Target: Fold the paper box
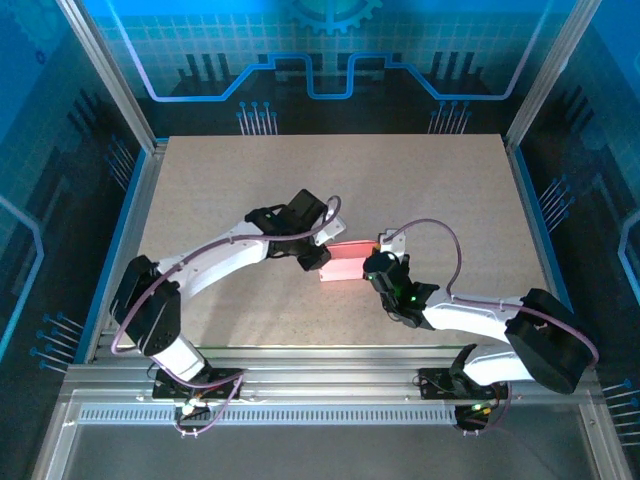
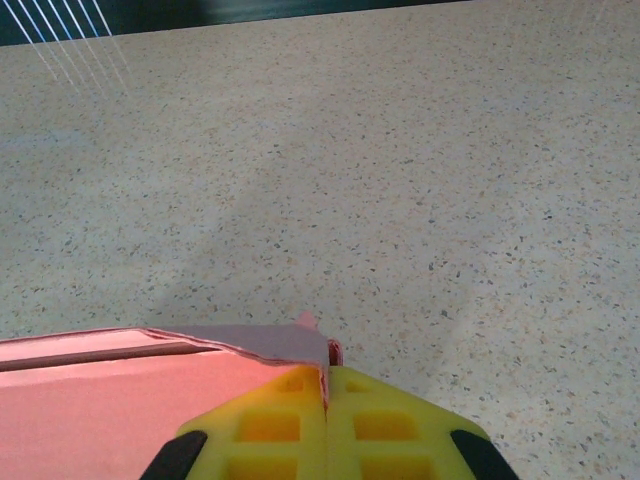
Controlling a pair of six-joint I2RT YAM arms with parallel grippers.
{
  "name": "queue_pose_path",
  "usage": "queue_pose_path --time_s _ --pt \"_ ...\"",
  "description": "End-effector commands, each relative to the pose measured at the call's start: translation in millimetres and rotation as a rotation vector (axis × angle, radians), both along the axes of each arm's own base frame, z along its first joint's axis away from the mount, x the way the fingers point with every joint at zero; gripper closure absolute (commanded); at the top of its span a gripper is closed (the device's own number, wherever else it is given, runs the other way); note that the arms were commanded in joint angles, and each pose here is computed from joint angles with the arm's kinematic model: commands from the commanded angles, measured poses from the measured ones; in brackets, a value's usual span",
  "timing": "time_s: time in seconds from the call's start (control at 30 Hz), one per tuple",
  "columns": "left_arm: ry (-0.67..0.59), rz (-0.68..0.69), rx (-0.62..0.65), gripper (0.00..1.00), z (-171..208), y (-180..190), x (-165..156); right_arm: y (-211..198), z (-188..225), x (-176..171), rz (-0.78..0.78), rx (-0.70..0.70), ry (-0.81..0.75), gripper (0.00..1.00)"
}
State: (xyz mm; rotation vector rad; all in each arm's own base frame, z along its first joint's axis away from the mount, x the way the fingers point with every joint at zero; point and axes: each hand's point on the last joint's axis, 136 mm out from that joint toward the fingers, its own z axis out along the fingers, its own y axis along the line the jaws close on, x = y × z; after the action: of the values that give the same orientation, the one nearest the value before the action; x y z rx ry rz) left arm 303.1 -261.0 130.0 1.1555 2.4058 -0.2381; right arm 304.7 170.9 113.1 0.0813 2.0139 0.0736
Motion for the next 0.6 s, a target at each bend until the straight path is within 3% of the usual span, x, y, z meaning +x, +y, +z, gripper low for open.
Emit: queue_pose_path --time_s 0.0,0.13,0.27,0.57 --pt "0.01 0.021 0.044 0.68 2 3 1 -23 -67 -37 0.046 -0.18 0.235 1.0" --pt "0.014 0.034 0.062 0.75 1 8 1 -24 -66 -36 0.044 -0.183 0.232 1.0" --pt "0.029 0.036 0.08 0.75 -1 12 -3 -22 -67 -36 0.046 -0.184 0.236 1.0" --pt "0.04 0.047 0.037 0.93 3 4 -1 -22 -69 -37 0.047 -0.186 0.242 1.0"
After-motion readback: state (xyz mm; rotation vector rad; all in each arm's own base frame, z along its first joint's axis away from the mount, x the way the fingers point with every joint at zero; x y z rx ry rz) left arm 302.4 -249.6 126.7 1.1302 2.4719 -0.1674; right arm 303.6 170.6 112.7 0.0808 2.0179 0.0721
